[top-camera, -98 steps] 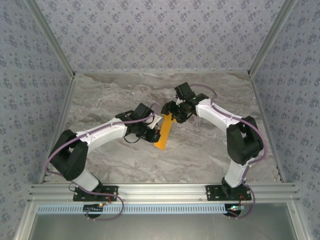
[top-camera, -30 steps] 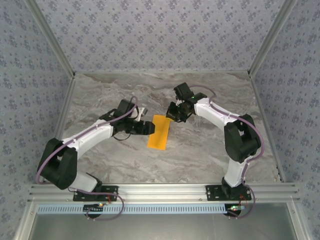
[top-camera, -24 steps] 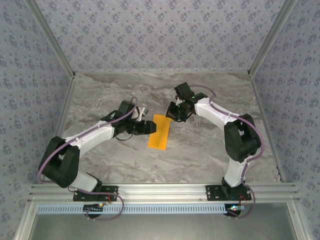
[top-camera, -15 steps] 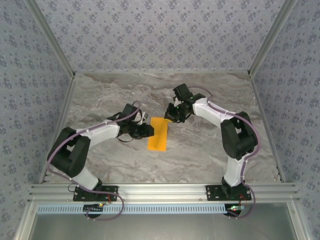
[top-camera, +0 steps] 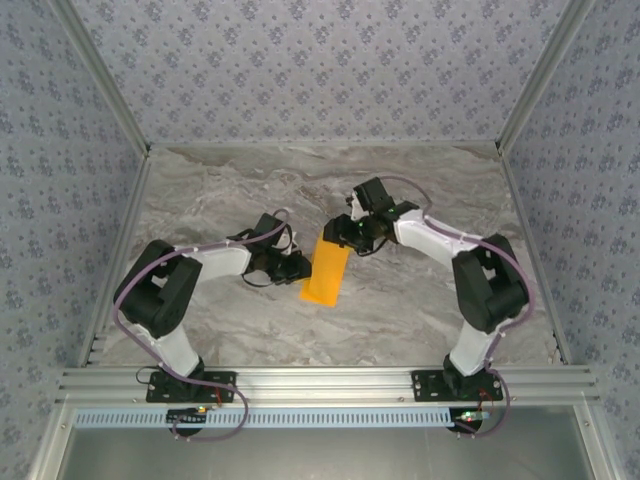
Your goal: Fold a paper plane with a square sheet of paper (pick it up from the middle)
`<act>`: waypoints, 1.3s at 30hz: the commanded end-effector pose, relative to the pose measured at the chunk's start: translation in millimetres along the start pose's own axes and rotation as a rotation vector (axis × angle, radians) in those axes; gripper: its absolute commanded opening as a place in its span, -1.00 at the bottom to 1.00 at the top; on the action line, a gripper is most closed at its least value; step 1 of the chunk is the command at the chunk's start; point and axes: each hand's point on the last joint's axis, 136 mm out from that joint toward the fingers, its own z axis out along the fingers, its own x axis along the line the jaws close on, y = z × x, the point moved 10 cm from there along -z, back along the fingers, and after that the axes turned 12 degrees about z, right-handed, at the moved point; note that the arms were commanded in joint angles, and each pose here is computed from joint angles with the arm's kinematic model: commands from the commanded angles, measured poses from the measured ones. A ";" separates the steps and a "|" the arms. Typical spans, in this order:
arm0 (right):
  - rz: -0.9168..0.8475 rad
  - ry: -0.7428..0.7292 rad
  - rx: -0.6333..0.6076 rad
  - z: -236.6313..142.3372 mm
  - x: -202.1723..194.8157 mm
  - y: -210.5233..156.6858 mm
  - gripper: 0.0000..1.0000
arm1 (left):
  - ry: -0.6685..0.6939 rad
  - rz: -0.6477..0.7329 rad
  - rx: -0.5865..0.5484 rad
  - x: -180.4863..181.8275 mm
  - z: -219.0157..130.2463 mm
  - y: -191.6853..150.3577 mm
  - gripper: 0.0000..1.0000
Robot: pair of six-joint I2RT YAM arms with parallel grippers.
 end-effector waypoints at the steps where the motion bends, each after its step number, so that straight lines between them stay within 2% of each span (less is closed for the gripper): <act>1: -0.168 0.015 -0.095 -15.9 4.9 -14.0 0.23 | -0.051 0.012 -0.001 -6.6 1.9 0.6 -0.64; 9: -0.523 -0.130 -0.163 -11.7 3.7 -75.5 0.29 | -0.073 0.027 -0.003 -11.5 1.5 1.5 -0.63; 12: -0.605 -0.150 -0.187 -8.4 7.8 -95.9 0.34 | -0.070 0.025 -0.003 -11.4 1.7 1.8 -0.63; 19: -0.671 -0.255 -0.260 7.2 14.4 -125.0 0.57 | -0.065 0.026 -0.006 -11.6 1.8 2.1 -0.63; 29: -0.712 -0.357 -0.251 31.1 22.4 -138.9 0.57 | -0.062 0.027 -0.007 -11.8 1.7 2.9 -0.63; 33: -0.687 -0.362 -0.278 25.9 22.9 -135.8 0.37 | -0.057 0.028 -0.003 -11.7 1.8 2.5 -0.63; 39: -0.636 -0.356 -0.280 14.9 18.2 -127.4 -0.29 | -0.048 0.030 -0.004 -11.2 1.0 2.4 -0.63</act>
